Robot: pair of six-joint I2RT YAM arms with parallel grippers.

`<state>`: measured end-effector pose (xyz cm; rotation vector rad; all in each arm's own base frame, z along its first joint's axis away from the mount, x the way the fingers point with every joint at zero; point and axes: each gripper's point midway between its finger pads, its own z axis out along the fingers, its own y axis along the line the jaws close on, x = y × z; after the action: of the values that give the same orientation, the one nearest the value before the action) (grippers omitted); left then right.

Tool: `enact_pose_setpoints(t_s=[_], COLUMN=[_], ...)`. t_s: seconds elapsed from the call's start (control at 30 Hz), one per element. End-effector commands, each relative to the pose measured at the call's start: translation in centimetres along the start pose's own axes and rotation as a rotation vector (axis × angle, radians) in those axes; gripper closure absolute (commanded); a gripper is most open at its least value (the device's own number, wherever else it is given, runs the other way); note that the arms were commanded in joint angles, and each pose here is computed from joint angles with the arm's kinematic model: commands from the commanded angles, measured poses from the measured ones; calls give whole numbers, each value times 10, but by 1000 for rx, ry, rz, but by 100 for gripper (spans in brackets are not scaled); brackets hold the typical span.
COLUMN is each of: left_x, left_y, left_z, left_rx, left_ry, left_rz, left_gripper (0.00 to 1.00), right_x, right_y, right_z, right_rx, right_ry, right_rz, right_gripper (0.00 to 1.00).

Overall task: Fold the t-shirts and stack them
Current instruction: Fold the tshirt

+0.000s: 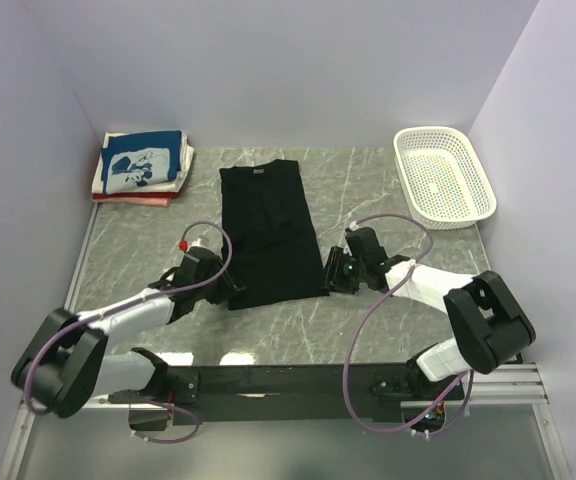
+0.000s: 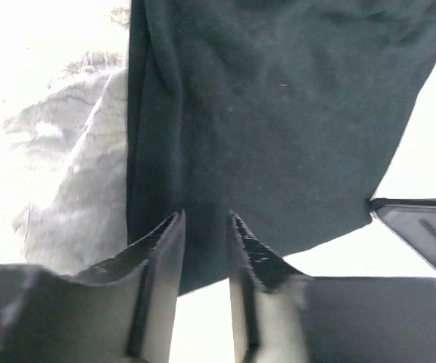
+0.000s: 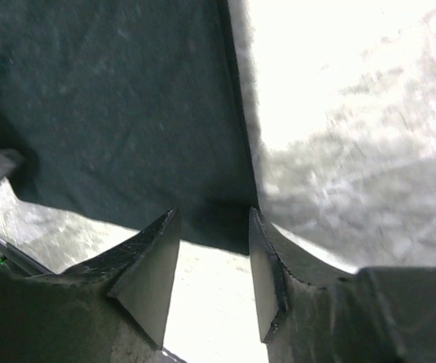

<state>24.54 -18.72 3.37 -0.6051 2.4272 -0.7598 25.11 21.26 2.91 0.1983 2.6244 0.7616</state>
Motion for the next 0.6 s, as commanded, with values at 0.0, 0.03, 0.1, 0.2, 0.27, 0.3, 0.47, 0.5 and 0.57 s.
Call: enact_pose_setpoints(t_s=[0.0,0.03,0.1,0.2,0.27,0.3,0.47,0.5,0.57], left_x=[-15,-8,-9,-6,2,10,26,27,31], left_y=[-12,-2,-4,10,21,30,41,40,42], left_z=[-16,-20,-29,-35,-37,-36,-35,-35,-34], left_rx=[40,2,17,-11,-18,-28,-6,2,8], left_ry=[-76,-52,-62,-86,-78,-59,-30,-33,-26], left_rz=[-3,-7,-29,-74,-98,-106,-142,-146,-151], left_gripper=[61,58,56,55,54,54,54,54,54], right_x=[1,4,5,12,14,12,13,12,13], right_y=[1,1,4,5,6,7,1,1,0], right_z=[-8,-8,-7,-5,-3,-2,2,3,4], right_rx=[-15,-23,-42,-66,-79,-84,-68,-69,-65], right_ry=[-28,-19,-18,5,8,1,-11,-14,-13], right_rz=[-6,-3,3,24,40,41,59,61,68], right_gripper=[50,49,48,47,47,47,51,52,55])
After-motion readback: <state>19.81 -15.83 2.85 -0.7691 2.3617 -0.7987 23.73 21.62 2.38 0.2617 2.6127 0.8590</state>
